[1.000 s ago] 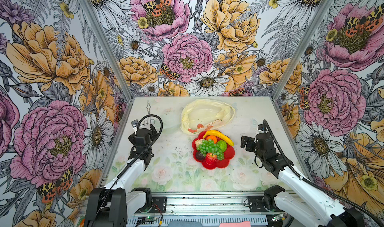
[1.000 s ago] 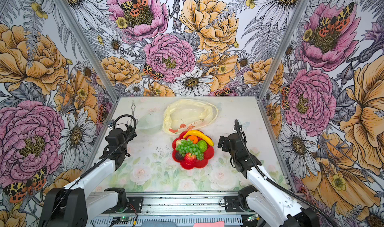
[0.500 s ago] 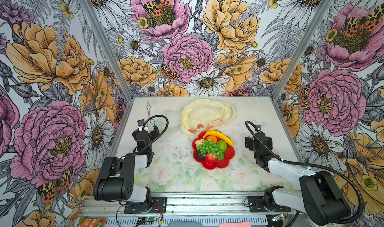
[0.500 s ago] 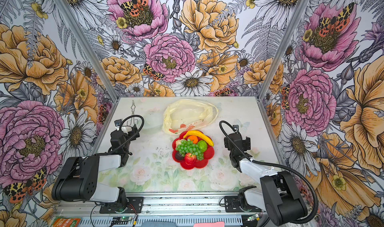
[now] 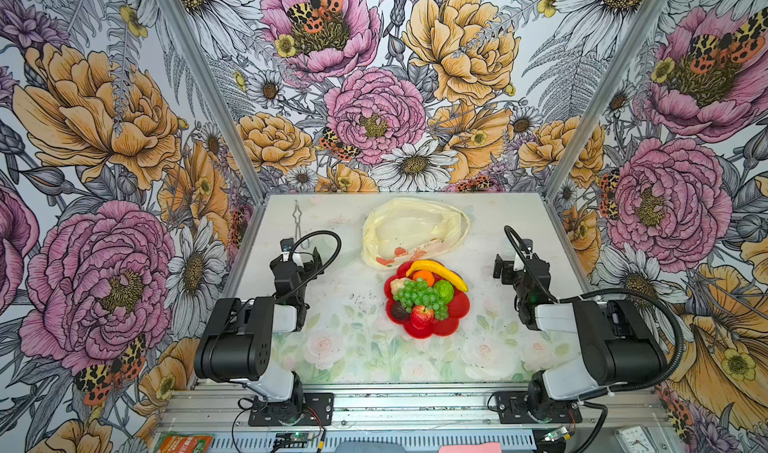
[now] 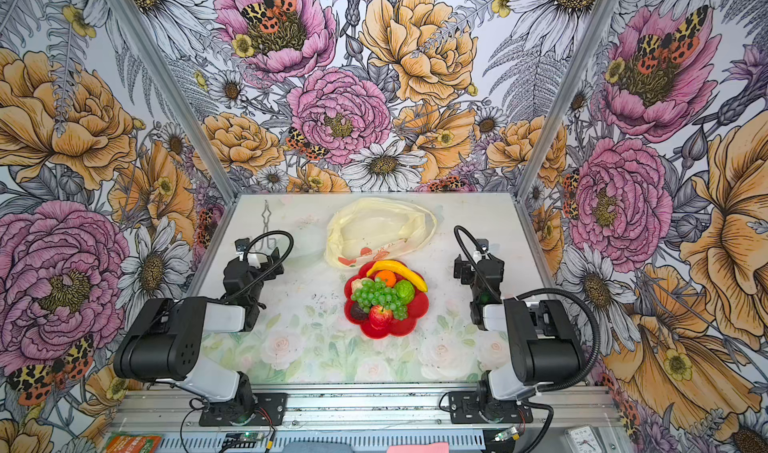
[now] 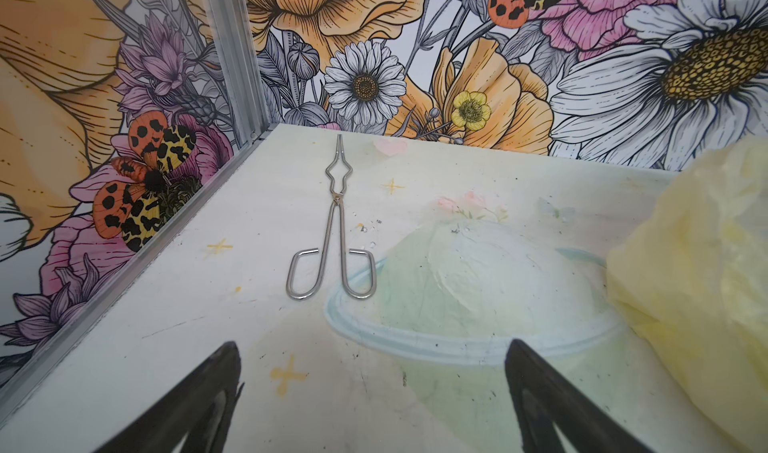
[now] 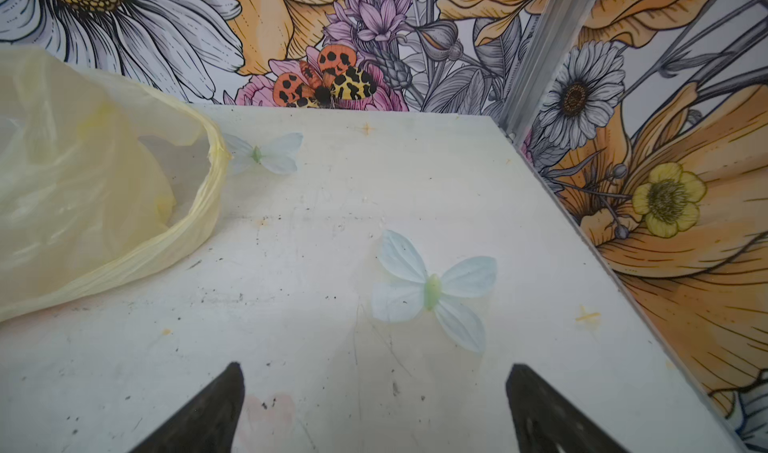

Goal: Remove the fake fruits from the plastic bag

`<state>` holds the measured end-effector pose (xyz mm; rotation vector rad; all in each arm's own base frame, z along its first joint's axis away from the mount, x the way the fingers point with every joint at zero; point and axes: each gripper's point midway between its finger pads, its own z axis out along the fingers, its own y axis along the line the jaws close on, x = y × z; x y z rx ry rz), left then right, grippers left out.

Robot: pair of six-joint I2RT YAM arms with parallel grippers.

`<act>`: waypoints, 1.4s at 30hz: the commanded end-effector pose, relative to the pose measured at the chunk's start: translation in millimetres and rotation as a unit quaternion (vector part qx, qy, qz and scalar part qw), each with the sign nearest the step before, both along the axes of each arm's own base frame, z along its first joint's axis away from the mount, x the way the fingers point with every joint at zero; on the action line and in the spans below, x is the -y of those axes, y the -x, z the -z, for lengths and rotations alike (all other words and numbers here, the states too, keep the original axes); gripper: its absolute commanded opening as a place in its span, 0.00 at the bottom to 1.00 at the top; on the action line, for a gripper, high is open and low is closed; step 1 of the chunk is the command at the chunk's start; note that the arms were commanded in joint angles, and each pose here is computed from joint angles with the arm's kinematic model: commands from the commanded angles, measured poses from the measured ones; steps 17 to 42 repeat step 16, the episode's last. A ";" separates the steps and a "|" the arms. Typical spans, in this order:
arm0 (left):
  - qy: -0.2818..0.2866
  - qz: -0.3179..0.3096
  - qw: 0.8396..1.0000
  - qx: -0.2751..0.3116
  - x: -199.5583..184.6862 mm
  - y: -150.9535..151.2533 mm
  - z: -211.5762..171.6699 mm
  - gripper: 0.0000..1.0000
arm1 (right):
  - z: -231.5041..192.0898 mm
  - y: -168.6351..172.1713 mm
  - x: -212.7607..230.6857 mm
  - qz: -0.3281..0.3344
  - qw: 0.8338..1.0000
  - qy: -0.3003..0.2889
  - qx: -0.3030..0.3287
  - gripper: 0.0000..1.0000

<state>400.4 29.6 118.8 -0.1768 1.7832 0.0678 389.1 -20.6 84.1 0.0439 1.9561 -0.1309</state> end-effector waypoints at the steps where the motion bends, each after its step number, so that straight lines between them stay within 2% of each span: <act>1: 0.002 0.009 1.000 0.022 1.8 -2.6 -11.6 0.99 | -28.2 -12.5 4.8 0.014 0.998 -0.017 0.055 0.99; 42: 0.000 0.012 1.000 0.022 3.9 -2.3 -11.2 0.99 | -28.4 -10.1 8.1 0.031 0.998 -0.011 0.058 0.99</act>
